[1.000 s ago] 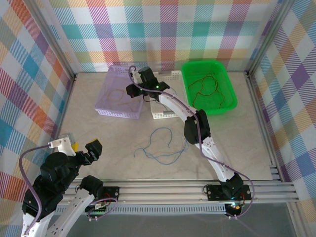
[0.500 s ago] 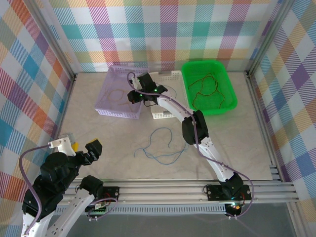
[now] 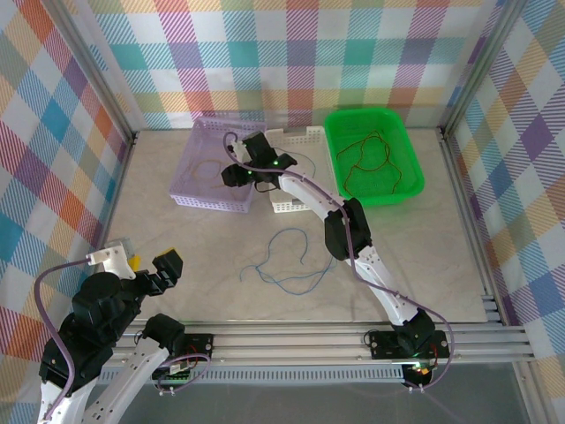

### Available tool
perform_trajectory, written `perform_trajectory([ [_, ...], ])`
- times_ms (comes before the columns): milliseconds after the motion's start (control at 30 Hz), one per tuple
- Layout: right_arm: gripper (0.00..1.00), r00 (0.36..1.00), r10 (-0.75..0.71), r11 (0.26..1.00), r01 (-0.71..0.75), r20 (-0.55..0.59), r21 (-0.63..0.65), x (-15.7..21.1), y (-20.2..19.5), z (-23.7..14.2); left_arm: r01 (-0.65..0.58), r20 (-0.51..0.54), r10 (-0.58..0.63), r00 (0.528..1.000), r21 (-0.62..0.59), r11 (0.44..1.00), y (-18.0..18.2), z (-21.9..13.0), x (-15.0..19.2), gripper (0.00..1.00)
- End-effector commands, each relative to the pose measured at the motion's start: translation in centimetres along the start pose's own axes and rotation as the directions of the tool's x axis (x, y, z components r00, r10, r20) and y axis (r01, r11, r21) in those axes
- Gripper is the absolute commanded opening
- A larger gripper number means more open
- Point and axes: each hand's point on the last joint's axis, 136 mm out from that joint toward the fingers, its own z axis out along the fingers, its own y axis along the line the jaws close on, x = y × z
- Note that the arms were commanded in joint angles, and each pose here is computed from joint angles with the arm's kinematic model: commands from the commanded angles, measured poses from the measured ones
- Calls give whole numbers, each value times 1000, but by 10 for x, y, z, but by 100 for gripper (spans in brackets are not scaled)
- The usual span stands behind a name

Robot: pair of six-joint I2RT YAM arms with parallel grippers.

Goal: Untangle the cables

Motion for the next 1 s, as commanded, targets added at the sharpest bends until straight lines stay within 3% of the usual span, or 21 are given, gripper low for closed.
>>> perform_trajectory([
  [0,46,993,-76,997,77,85,-8,-43,35,-37,-11,16,10,1000,11,1000,-1,0,-1,100],
  [267,73,967,-214,976,206,142,69,-74,59,-74,-13,15,12,1000,12,1000,-1,0,-1,100],
  [533,94,902,-425,899,412,71,148,-65,81,-87,-11,18,11,1000,22,1000,-2,-1,-1,100],
  [733,96,892,-436,894,413,118,175,-84,102,-113,-13,15,12,1000,18,1000,-2,0,-1,100],
  [967,100,894,-398,914,366,207,178,-115,143,-205,-18,0,18,1000,6,1000,-2,4,1,100],
])
